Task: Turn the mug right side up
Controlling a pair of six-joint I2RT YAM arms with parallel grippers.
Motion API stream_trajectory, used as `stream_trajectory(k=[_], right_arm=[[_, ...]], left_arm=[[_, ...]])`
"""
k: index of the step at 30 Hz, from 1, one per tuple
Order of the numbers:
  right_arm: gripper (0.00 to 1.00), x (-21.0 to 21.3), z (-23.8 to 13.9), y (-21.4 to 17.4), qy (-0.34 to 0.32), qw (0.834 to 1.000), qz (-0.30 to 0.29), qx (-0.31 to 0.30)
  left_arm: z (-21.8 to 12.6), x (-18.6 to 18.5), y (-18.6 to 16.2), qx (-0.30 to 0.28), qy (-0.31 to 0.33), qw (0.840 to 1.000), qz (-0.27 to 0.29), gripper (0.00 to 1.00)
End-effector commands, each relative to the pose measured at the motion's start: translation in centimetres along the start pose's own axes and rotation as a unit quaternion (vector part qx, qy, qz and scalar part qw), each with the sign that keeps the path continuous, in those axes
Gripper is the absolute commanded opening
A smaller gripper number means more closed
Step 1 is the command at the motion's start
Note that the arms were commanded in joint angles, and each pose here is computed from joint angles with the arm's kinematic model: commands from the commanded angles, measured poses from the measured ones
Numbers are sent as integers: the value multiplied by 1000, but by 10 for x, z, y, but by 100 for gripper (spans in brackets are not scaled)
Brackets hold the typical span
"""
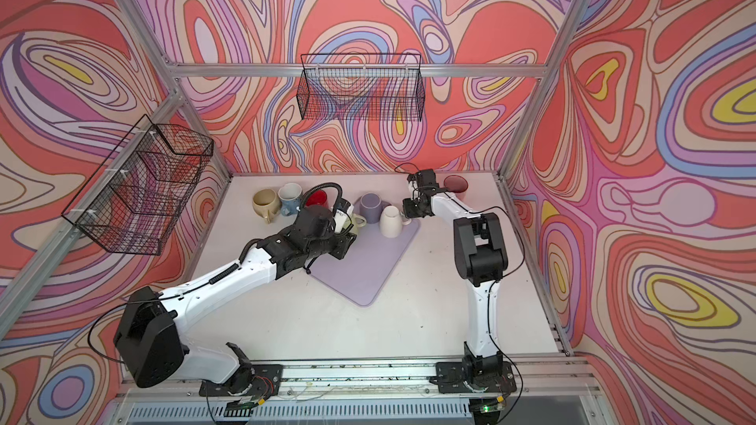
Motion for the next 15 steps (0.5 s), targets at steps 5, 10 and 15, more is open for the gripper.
stream_trajectory(k=[5,10,15], right_arm=[[9,18,-32,-3,34,999,18,-22],[9,34,-44,-22,62,998,22,-17],[8,42,-43,-44,72,997,26,3]], left_arm=[[9,-5,13,-15,-10,1000,1,40],[15,-5,6,-13,-10,1000,-5,40],[21,-3,2,-16,-9,1000,-13,39]])
Point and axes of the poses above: each gripper's point midway between its finger pads, its own z axis out along the fingers, its own x axis along the line the jaws close on, y = z × x, the point moved 2 cm from there along -z, back along the fingers, and after that the axes turned 2 degrees about z, right-handed, at the moved point
